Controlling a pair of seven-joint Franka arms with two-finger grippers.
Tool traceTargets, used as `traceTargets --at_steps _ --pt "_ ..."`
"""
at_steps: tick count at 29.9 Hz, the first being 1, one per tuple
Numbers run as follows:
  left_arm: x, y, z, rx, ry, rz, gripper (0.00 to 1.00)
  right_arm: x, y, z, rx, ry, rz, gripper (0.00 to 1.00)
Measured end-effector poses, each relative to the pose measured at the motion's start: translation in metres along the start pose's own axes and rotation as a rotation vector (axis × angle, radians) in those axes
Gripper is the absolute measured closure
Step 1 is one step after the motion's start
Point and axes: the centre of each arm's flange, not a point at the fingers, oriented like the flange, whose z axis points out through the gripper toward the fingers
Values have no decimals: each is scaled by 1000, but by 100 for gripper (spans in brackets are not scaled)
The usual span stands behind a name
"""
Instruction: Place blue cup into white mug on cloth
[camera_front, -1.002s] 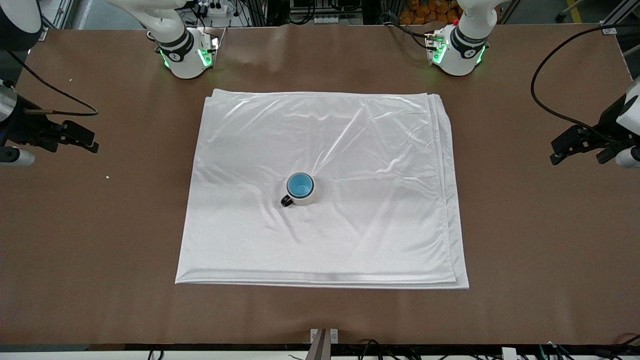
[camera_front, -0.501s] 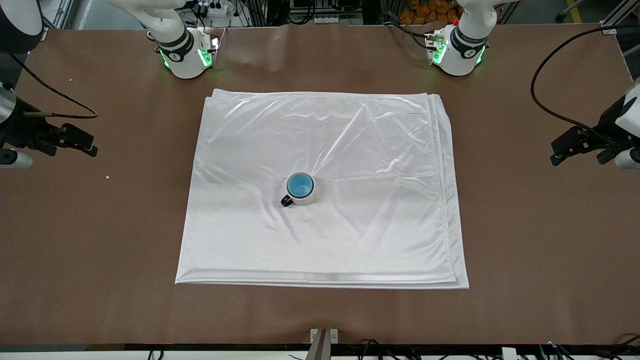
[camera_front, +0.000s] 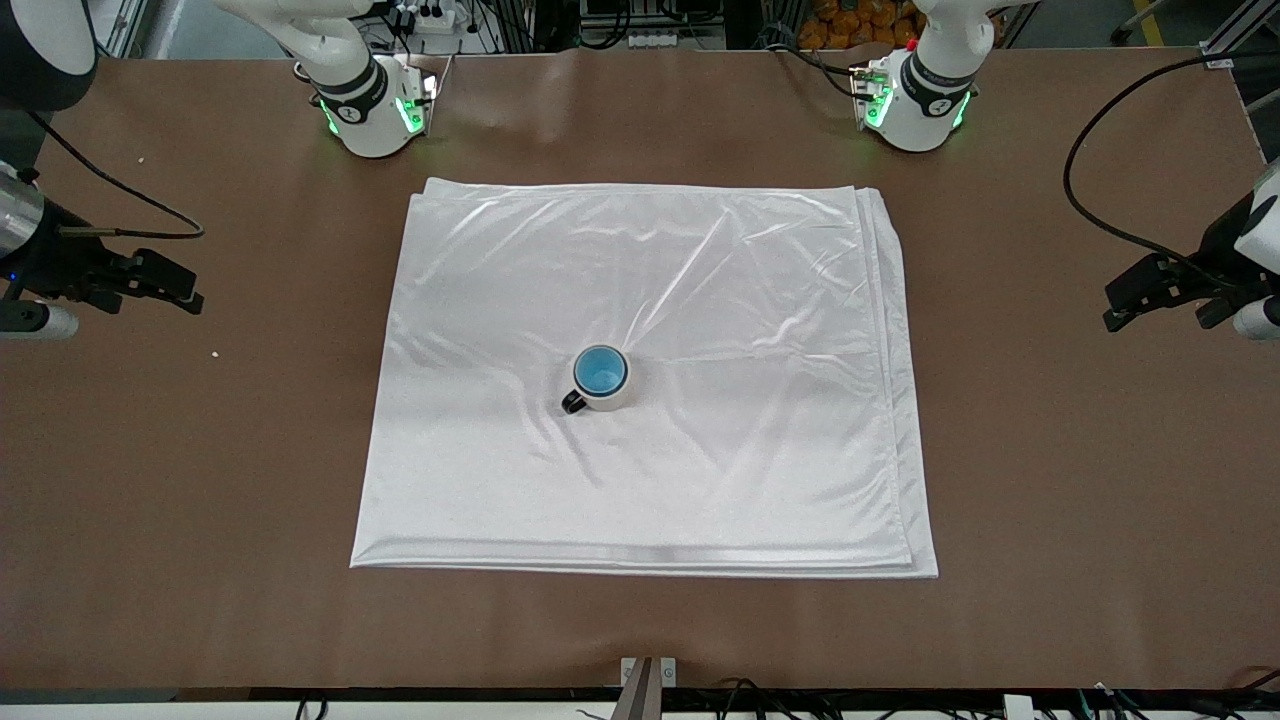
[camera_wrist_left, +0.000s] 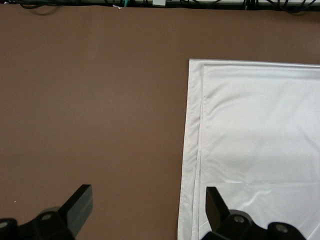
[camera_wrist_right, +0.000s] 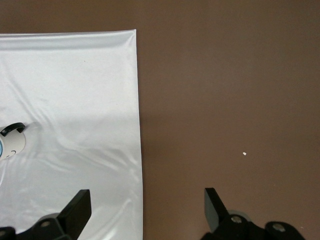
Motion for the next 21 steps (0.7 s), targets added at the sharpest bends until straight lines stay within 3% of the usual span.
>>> traceTargets --at_steps 21 --pt "-7 -1 6 4 -64 -1 0 -6 35 -7 -4 -11 -20 0"
